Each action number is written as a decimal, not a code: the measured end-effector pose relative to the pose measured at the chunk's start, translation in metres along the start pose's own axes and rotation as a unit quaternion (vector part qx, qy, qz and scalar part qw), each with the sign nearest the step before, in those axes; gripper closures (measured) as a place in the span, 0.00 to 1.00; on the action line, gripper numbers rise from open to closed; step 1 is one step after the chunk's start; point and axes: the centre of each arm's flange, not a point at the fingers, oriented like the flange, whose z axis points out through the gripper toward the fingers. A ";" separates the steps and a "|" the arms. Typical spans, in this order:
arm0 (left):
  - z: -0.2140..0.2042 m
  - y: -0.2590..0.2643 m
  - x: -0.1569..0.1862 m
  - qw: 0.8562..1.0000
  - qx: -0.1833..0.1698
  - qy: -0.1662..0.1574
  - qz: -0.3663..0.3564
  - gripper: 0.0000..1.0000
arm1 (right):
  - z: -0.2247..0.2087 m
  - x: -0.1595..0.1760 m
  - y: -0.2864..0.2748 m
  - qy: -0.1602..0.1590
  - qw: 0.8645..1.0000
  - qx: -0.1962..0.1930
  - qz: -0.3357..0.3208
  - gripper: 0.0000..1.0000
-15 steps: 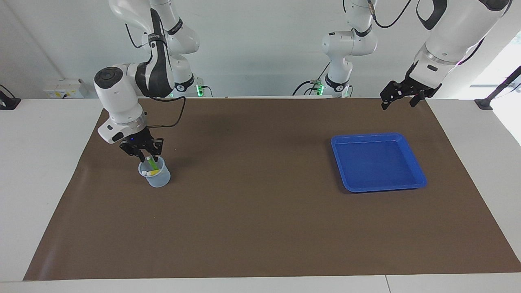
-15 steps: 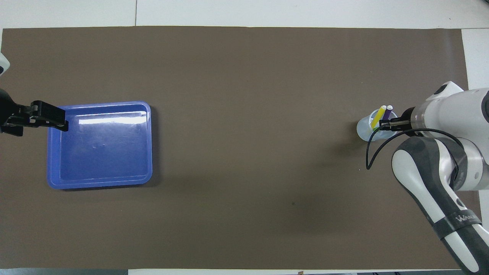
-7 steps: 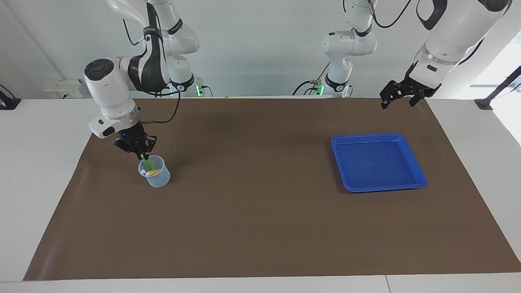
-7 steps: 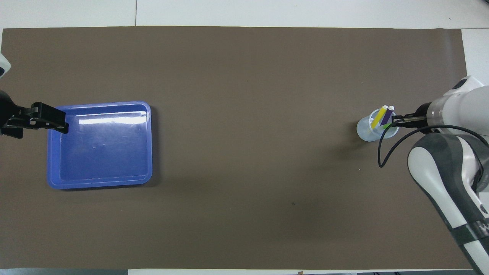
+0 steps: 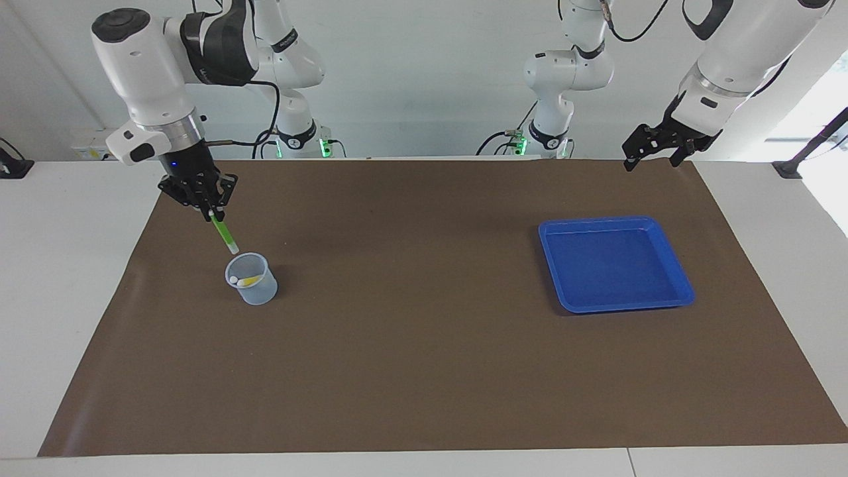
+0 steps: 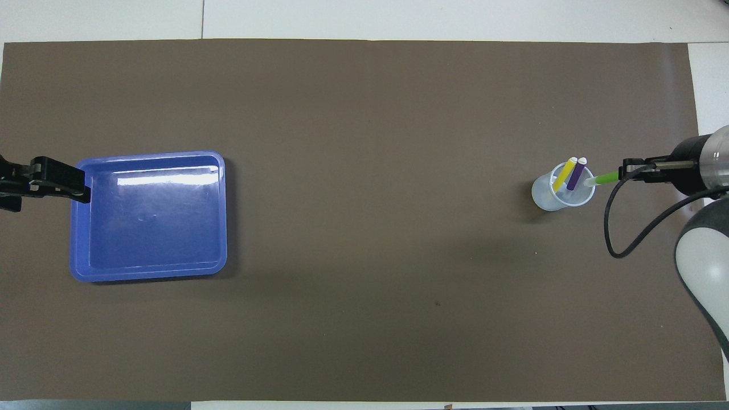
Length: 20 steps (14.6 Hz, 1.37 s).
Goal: Right arm passes pens to left for tray arrangement
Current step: 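Lift the green pen with the right gripper while the left gripper opens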
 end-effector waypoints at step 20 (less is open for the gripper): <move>0.012 0.037 0.005 0.813 -0.310 -0.137 -0.473 0.00 | -0.035 0.003 -0.330 -0.166 0.773 0.305 0.531 0.82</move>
